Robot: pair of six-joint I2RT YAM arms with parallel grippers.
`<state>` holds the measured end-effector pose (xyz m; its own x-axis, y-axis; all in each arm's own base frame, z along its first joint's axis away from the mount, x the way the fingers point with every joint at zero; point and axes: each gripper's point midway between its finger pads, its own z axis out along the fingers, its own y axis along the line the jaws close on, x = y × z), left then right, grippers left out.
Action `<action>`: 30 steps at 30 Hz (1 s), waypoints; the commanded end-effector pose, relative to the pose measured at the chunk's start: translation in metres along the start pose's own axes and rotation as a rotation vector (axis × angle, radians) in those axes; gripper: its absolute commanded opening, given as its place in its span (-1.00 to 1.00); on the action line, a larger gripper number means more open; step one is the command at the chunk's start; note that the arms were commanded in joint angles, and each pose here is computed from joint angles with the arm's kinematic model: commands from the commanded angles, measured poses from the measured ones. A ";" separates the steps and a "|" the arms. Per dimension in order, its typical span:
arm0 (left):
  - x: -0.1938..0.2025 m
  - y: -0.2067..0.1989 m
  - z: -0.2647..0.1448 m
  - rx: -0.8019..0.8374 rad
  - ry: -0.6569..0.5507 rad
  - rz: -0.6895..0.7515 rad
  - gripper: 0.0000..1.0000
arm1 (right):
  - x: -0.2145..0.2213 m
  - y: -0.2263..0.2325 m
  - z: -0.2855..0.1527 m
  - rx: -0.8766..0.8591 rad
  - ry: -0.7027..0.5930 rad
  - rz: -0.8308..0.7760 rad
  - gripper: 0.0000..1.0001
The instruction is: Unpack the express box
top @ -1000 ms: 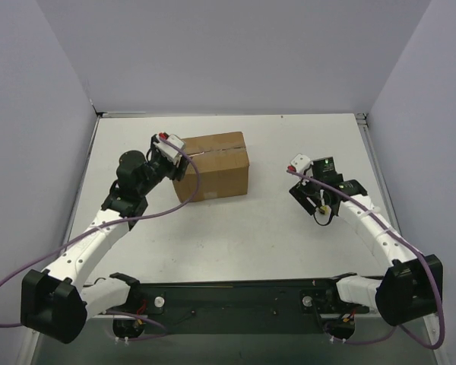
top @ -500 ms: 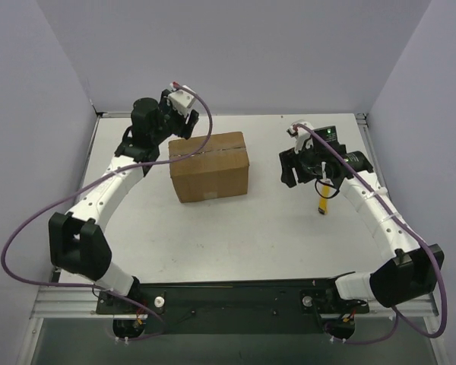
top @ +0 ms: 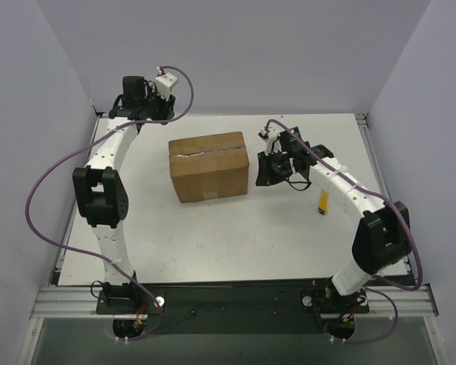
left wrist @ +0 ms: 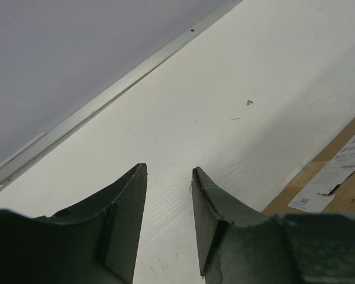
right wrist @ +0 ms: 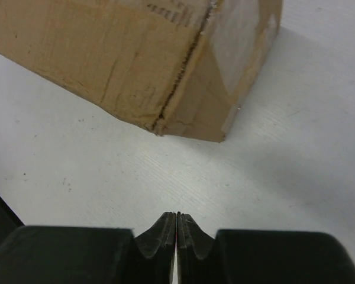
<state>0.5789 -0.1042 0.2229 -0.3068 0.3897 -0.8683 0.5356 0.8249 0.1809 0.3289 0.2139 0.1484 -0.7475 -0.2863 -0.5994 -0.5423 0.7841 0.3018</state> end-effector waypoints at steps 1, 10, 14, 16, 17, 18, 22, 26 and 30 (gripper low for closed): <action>-0.005 -0.040 -0.012 0.352 -0.031 -0.088 -0.12 | -0.017 0.041 0.013 -0.114 -0.014 -0.058 -0.76; 0.021 -0.126 -0.030 0.559 0.002 -0.079 -0.20 | -0.026 0.025 0.026 -0.013 -0.028 -0.098 -0.87; 0.048 -0.171 -0.058 0.627 0.054 -0.082 -0.21 | -0.033 0.011 0.024 0.064 -0.051 -0.071 -0.99; 0.062 -0.189 -0.079 0.645 0.074 -0.089 -0.21 | -0.034 0.004 0.025 0.085 -0.049 -0.104 -0.99; 0.064 -0.198 -0.086 0.656 0.080 -0.095 -0.21 | -0.034 0.001 0.026 0.096 -0.048 -0.114 -0.99; 0.062 -0.201 -0.097 0.642 0.073 -0.082 -0.21 | -0.036 -0.001 0.029 0.108 -0.052 -0.115 -0.99; 0.070 -0.187 -0.103 0.452 0.120 -0.091 -0.08 | -0.052 -0.005 0.029 0.132 -0.072 -0.148 -0.98; 0.028 -0.153 -0.118 0.273 0.056 -0.156 0.11 | -0.077 -0.013 0.002 0.225 -0.140 -0.130 -0.86; -0.011 -0.139 -0.128 0.181 0.007 -0.179 0.27 | -0.102 0.004 -0.020 0.142 -0.220 -0.059 -0.29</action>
<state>0.3813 -0.1762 0.1971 -0.4899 0.3474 -0.7996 0.7063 0.6958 -0.1304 0.3865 0.2313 0.1632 -0.6605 -0.3316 -0.6736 -0.5317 0.8400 0.1078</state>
